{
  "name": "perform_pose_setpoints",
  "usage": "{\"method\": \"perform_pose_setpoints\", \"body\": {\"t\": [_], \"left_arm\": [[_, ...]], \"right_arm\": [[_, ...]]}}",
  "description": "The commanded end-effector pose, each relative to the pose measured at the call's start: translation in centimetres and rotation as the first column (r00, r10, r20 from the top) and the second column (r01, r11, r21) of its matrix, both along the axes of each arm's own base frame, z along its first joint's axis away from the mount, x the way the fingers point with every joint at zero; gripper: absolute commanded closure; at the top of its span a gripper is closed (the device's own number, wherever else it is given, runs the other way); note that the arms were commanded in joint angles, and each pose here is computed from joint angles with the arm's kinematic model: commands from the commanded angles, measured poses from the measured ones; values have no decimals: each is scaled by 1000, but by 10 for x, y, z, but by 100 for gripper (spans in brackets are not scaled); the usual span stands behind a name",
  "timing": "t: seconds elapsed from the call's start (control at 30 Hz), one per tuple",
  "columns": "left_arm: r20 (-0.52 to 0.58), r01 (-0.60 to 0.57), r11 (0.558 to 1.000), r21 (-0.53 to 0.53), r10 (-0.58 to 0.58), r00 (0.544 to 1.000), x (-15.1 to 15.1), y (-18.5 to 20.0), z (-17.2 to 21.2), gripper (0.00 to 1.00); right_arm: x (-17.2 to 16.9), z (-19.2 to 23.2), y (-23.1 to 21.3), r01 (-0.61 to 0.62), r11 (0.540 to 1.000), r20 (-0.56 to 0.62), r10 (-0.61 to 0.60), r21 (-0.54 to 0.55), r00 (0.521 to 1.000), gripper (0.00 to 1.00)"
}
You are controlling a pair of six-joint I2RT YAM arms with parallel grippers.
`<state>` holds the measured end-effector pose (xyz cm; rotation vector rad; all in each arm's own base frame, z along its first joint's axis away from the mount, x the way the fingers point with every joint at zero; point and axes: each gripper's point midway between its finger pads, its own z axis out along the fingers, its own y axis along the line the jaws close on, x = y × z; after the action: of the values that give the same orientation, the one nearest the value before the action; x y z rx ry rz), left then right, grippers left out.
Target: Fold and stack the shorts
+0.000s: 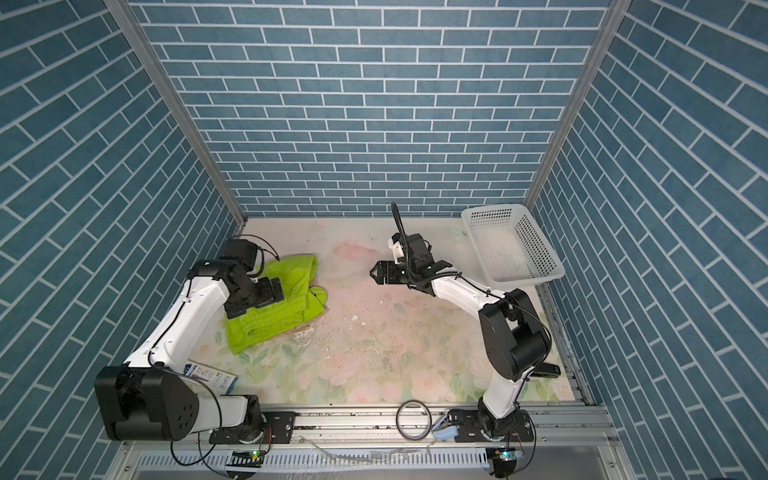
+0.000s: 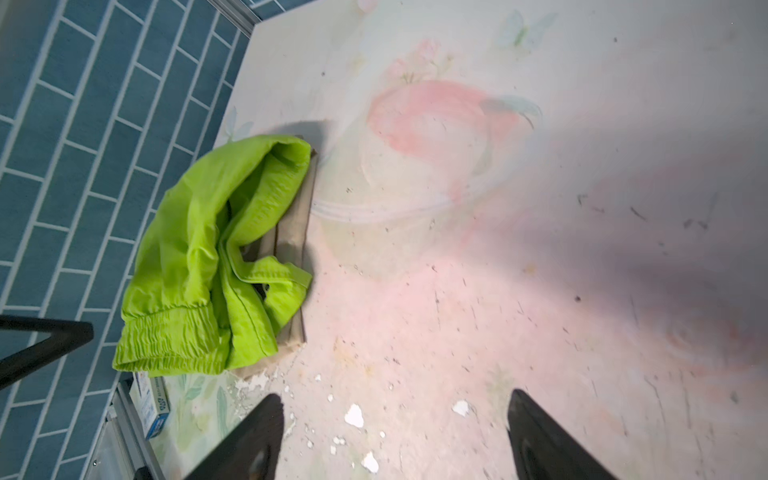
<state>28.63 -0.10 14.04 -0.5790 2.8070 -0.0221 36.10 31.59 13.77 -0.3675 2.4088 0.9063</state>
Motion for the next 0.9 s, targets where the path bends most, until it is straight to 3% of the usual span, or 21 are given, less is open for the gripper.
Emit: {"method": "perform_pose_setpoints", "body": {"t": [0.0,0.13,0.4,0.53,0.7,0.87], "left_arm": [[12,-8,1000,-3,8,1000,19,-6,-20,0],[-39,-26,998,55,28,999,21,1,-49,0],[-139,-21,1000,16,23,990,29,-8,-113,0],[-184,35,995,93,-17,983,40,7,-122,0],[-203,86,990,109,-62,977,72,35,-130,0],[-200,146,970,195,-106,974,107,57,-129,0]], "right_arm": [[2,20,-6,-20,999,76,17,38,997,16],[0,18,-14,-10,999,72,6,51,997,16],[1,11,-15,-11,998,45,8,62,999,16],[1,10,-18,11,998,42,-13,67,999,16],[3,8,-17,31,996,31,-34,84,999,17],[10,7,-23,56,998,41,-58,39,997,17]]}}
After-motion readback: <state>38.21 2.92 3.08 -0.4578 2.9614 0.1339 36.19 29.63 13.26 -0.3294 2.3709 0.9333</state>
